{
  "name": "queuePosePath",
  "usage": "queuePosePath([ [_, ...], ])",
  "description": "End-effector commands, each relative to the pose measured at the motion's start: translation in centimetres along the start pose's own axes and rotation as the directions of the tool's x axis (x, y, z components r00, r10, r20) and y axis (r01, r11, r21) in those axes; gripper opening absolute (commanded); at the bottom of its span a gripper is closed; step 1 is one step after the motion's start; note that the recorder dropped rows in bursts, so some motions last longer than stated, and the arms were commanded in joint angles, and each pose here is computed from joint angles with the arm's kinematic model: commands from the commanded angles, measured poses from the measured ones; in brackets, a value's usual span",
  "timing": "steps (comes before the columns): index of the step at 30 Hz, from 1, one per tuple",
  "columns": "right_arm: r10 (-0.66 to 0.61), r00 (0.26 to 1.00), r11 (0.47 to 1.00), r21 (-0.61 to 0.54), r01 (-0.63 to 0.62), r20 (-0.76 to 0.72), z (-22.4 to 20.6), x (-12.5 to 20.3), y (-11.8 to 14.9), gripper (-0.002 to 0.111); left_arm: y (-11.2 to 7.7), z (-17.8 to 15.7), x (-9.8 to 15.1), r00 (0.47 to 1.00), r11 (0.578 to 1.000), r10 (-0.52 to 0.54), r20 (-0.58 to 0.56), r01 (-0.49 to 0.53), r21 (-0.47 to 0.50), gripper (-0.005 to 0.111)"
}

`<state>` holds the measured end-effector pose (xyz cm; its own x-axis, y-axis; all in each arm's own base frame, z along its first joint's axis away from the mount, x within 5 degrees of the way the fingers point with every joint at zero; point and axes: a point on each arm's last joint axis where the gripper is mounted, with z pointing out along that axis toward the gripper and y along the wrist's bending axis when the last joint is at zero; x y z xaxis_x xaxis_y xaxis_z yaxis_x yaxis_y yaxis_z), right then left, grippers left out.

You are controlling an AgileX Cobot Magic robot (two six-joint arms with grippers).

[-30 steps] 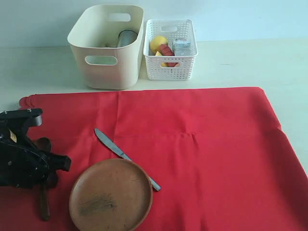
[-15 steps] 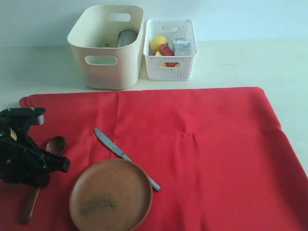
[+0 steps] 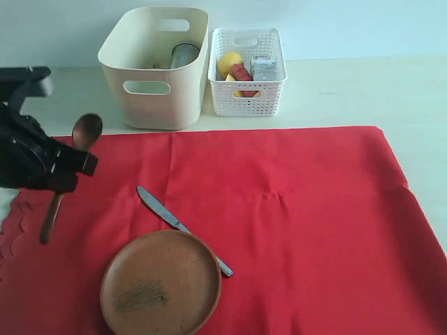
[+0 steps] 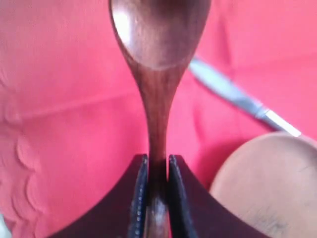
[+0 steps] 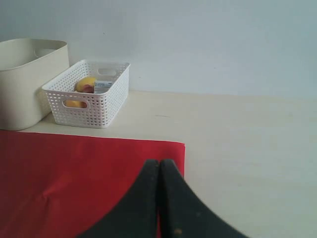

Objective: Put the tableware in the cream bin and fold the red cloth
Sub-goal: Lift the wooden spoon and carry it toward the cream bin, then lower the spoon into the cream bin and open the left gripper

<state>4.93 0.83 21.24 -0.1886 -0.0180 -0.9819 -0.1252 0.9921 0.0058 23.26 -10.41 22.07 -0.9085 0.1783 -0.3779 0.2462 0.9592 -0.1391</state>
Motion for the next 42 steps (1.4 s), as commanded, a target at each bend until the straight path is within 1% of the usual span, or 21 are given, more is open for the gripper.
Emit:
queuePosePath([
  [1, -0.002, 1.000, 1.000, 0.008, 0.002, 0.009, 0.0, 0.0, -0.1, 0.000, -0.7, -3.3, -1.8, 0.985, 0.997, 0.074, 0.153, -0.078, 0.017, 0.000],
  [5, -0.002, 1.000, 1.000, 0.008, 0.002, 0.009, 0.0, 0.0, -0.1, 0.000, -1.2, -5.3, -3.6, 0.957, 0.993, 0.108, 0.268, -0.117, 0.018, 0.000],
  [8, -0.002, 1.000, 1.000, 0.008, 0.002, 0.009, 0.0, 0.0, -0.1, 0.000, -1.5, -6.7, -5.3, 0.919, 0.988, 0.138, 0.369, -0.152, 0.010, 0.000],
  [11, -0.002, 1.000, 1.000, 0.008, 0.002, 0.009, 0.0, 0.0, -0.1, 0.000, -1.9, -7.9, -7.1, 0.859, 0.983, 0.167, 0.484, -0.186, -0.010, 0.000],
  [14, -0.002, 1.000, 1.000, 0.008, 0.002, 0.009, 0.0, 0.0, -0.1, 0.000, -2.2, -8.6, -8.8, 0.789, 0.980, 0.175, 0.589, -0.197, -0.027, 0.000],
  [17, -0.002, 1.000, 1.000, 0.008, 0.002, 0.009, 0.0, 0.0, -0.1, 0.000, -2.3, -8.7, -10.5, 0.701, 0.980, 0.170, 0.693, -0.194, -0.044, 0.000],
  [20, -0.002, 1.000, 1.000, 0.008, 0.002, 0.009, 0.0, 0.0, -0.1, 0.000, -2.4, -7.9, -12.0, 0.638, 0.980, 0.171, 0.751, -0.190, -0.062, 0.000],
  [22, -0.002, 1.000, 1.000, 0.008, 0.002, 0.009, 0.0, 0.0, -0.1, 0.000, -2.5, -6.9, -13.1, 0.613, 0.977, 0.186, 0.768, -0.197, -0.080, 0.000],
  [26, -0.002, 1.000, 1.000, 0.008, 0.002, 0.009, 0.0, 0.0, -0.1, 0.000, -2.7, -4.7, -15.4, 0.595, 0.974, 0.203, 0.778, -0.203, -0.099, 0.000],
  [30, -0.002, 1.000, 1.000, 0.008, 0.002, 0.009, 0.0, 0.0, -0.1, 0.000, -2.7, -2.4, -17.6, 0.593, 0.969, 0.229, 0.772, -0.213, -0.124, 0.000],
  [34, -0.002, 1.000, 1.000, 0.008, 0.002, 0.009, 0.0, 0.0, -0.1, 0.000, -2.1, 0.6, -19.6, 0.615, 0.970, 0.231, 0.753, -0.202, -0.133, 0.000],
  [42, -0.002, 1.000, 1.000, 0.008, 0.002, 0.009, 0.0, 0.0, -0.1, 0.000, -0.4, 6.3, -22.2, 0.662, 0.974, 0.224, 0.716, -0.174, -0.144, 0.000],
])
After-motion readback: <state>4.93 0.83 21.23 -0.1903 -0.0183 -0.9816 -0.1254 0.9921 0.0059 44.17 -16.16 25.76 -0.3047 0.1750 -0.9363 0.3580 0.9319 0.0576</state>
